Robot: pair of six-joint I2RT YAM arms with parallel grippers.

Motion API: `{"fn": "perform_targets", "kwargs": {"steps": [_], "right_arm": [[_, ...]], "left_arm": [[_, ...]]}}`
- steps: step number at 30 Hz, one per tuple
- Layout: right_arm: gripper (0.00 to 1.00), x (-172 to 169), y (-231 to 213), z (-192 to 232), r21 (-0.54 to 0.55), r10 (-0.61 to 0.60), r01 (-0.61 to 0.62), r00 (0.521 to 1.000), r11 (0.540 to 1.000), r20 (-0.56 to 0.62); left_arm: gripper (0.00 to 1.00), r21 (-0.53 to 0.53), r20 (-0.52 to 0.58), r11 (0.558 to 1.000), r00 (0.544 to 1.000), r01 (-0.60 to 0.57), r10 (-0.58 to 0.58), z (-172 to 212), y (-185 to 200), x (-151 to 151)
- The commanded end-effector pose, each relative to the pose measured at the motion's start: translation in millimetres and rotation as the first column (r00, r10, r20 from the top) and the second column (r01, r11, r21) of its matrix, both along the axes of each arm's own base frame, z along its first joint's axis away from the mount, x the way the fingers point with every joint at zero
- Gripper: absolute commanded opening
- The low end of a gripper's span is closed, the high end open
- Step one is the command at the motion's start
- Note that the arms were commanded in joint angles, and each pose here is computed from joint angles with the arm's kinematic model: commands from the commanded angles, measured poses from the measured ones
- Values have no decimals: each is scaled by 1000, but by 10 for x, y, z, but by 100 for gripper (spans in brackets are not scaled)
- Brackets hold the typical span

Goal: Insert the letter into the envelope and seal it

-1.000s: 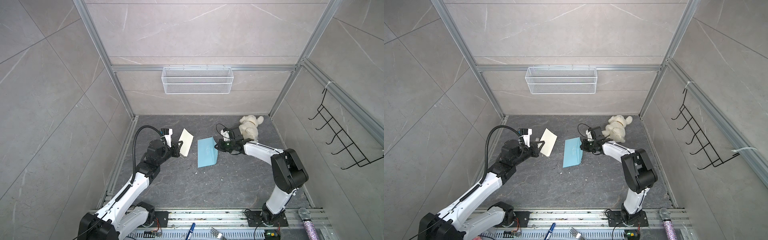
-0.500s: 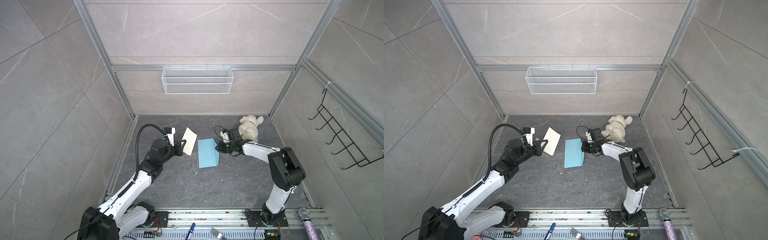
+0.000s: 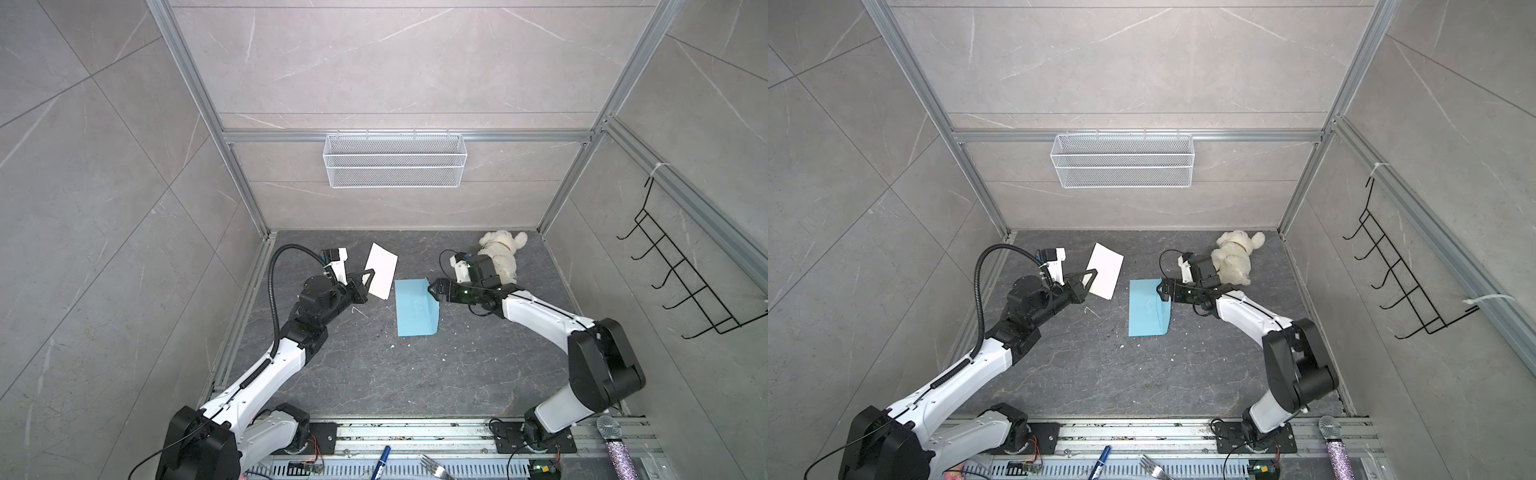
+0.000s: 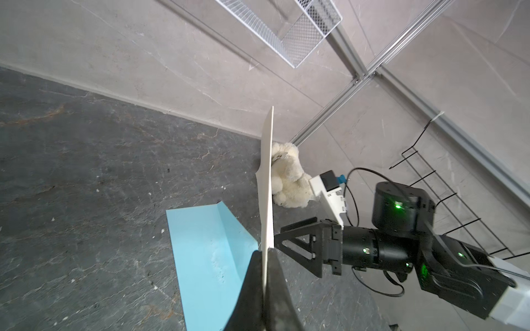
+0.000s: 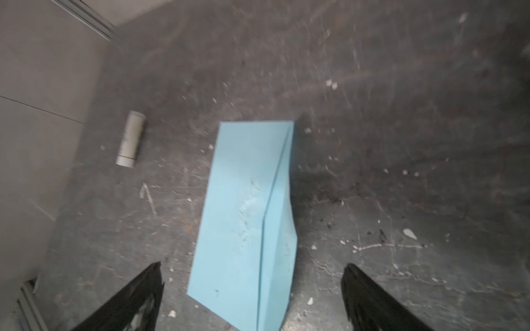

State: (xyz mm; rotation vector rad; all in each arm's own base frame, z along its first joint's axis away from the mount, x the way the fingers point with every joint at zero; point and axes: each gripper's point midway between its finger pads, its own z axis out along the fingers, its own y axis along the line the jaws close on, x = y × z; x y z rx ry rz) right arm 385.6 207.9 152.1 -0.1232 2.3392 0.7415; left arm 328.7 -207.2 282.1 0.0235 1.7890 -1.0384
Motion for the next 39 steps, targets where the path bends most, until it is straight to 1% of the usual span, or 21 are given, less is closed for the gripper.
{"fn": "perform_targets", "kwargs": {"steps": [1,5,7,10,12,14,18,21,28,33,39], "right_arm": [[99,-41,64,423,99,13,-21,996,995,88],[99,-120,223,801,274,37,-69,992,959,121],[99,-168,313,1020,374,58,-115,985,920,161],[92,-222,373,1301,504,53,-156,976,849,212],[89,-239,394,1410,560,46,-167,974,811,223],[85,-244,425,1464,596,43,-173,973,784,225],[80,-255,540,1484,627,58,-190,973,755,224],[77,-271,651,1530,650,75,-214,969,729,235],[71,-314,931,1538,649,133,-260,962,715,239],[62,-369,1058,1597,656,161,-294,953,695,257],[46,-405,1081,1664,665,166,-322,943,674,288]], "left_arm": [[0,-120,80,992,997,30,-20,331,-76,16],[0,-172,98,980,992,96,-80,446,-186,10],[0,-210,101,971,991,111,-92,489,-212,18],[0,-257,111,957,987,138,-112,558,-249,20],[0,-285,111,946,985,157,-130,593,-279,18],[0,-312,115,934,983,173,-144,627,-304,16],[0,-339,121,917,977,209,-178,675,-370,-1],[0,-341,118,915,975,217,-187,672,-403,3],[0,-344,124,908,970,239,-208,686,-449,-14],[0,-343,121,907,969,246,-217,675,-468,-13],[0,-345,111,903,967,255,-231,646,-492,-17]]}}
